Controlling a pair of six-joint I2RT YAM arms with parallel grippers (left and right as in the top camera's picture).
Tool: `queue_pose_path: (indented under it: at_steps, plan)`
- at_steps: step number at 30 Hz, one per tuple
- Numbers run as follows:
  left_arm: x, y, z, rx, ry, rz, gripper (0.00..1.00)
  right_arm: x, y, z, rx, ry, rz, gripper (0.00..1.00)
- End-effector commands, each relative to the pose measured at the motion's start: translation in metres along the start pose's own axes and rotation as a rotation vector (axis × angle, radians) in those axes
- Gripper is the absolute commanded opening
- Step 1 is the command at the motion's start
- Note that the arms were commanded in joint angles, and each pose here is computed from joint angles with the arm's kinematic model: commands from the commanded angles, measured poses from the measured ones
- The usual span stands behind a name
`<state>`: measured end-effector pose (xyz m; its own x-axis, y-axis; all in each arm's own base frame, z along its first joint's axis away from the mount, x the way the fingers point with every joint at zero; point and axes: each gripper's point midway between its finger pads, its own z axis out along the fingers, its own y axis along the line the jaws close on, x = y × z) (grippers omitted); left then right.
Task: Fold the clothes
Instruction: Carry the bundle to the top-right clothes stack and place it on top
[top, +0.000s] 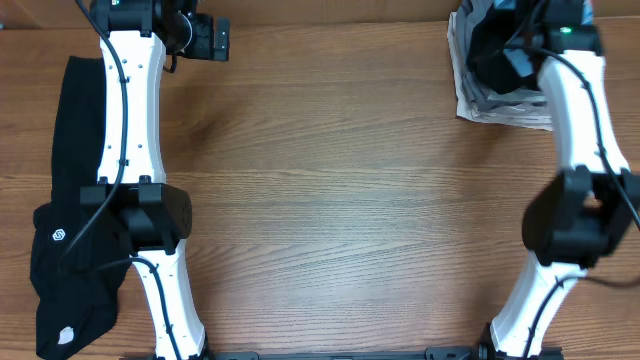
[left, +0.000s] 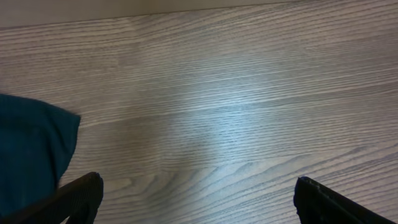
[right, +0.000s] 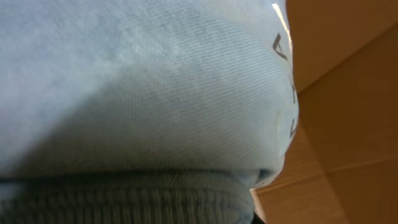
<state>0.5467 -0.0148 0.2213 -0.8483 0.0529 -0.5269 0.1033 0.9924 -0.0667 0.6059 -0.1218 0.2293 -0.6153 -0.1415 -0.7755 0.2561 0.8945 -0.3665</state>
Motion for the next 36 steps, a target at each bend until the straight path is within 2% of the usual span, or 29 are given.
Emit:
queue_pose_path:
  at_steps: [1, 3, 4, 5, 6, 7, 8, 16, 18, 21, 22, 25, 26, 29, 31, 32, 33, 35, 36]
  plan:
    - [-0.004, 0.003, 0.0, 0.003, -0.015, -0.001, 1.0, 0.007, 0.009, 0.026, 0.016, -0.007, 0.022, 0.04]
    - [-0.005, 0.003, 0.002, 0.003, -0.016, -0.001, 1.0, 0.022, 0.019, 0.041, 0.004, 0.018, 0.033, 0.04]
    - [-0.005, 0.003, 0.004, 0.003, -0.016, -0.001, 1.0, 0.028, 0.022, 0.047, 0.002, 0.03, 0.049, 0.08]
    - [-0.006, 0.004, 0.005, 0.003, -0.019, -0.001, 1.0, 0.033, 0.025, 0.051, -0.002, 0.041, 0.079, 0.45]
    - [-0.006, 0.004, 0.007, 0.003, -0.018, -0.001, 1.0, 0.034, 0.028, 0.05, -0.019, 0.045, 0.096, 0.77]
    - [-0.006, 0.004, 0.008, 0.003, -0.02, -0.001, 1.0, 0.033, 0.033, 0.049, -0.049, 0.045, 0.112, 0.94]
    - [-0.007, 0.004, 0.008, 0.002, -0.021, -0.001, 1.0, 0.028, 0.037, 0.044, -0.085, 0.04, 0.121, 1.0]
    - [-0.013, 0.005, 0.008, 0.001, -0.049, 0.002, 1.0, -0.047, 0.048, -0.048, -0.402, -0.024, 0.203, 1.0]
    - [-0.013, 0.005, 0.008, 0.001, -0.049, 0.002, 1.0, -0.066, 0.037, -0.068, -0.412, -0.064, 0.21, 1.0]
    - [-0.013, 0.005, 0.008, 0.001, -0.048, 0.002, 1.0, -0.08, 0.021, -0.073, -0.369, -0.106, 0.223, 0.99]
    - [-0.013, 0.005, 0.008, 0.001, -0.049, 0.002, 1.0, -0.081, 0.015, -0.071, -0.353, -0.115, 0.228, 0.87]
    - [-0.014, 0.005, 0.008, 0.001, -0.05, 0.002, 1.0, -0.074, 0.007, -0.055, -0.316, -0.103, 0.247, 0.29]
    - [-0.014, 0.005, 0.008, 0.001, -0.051, 0.002, 1.0, -0.07, 0.004, -0.047, -0.304, -0.092, 0.269, 0.23]
    - [-0.015, 0.005, 0.008, 0.0, -0.057, 0.003, 1.0, -0.058, 0.001, -0.02, -0.304, -0.076, 0.313, 0.23]
    - [-0.016, 0.005, 0.008, 0.0, -0.06, 0.003, 1.0, -0.051, 0.01, 0.0, -0.353, -0.077, 0.319, 0.33]
    - [-0.016, 0.005, 0.008, 0.0, -0.061, 0.003, 1.0, -0.046, 0.015, 0.011, -0.375, -0.077, 0.324, 0.41]
    - [-0.017, 0.005, 0.008, 0.0, -0.062, 0.004, 1.0, -0.033, 0.022, 0.032, -0.382, -0.06, 0.352, 0.58]
    - [-0.017, 0.005, 0.008, 0.0, -0.062, 0.004, 1.0, -0.01, 0.034, 0.059, -0.387, -0.014, 0.374, 0.74]
    - [-0.016, 0.005, 0.008, 0.0, -0.061, 0.004, 1.0, 0.02, 0.051, 0.083, -0.401, 0.052, 0.368, 0.85]
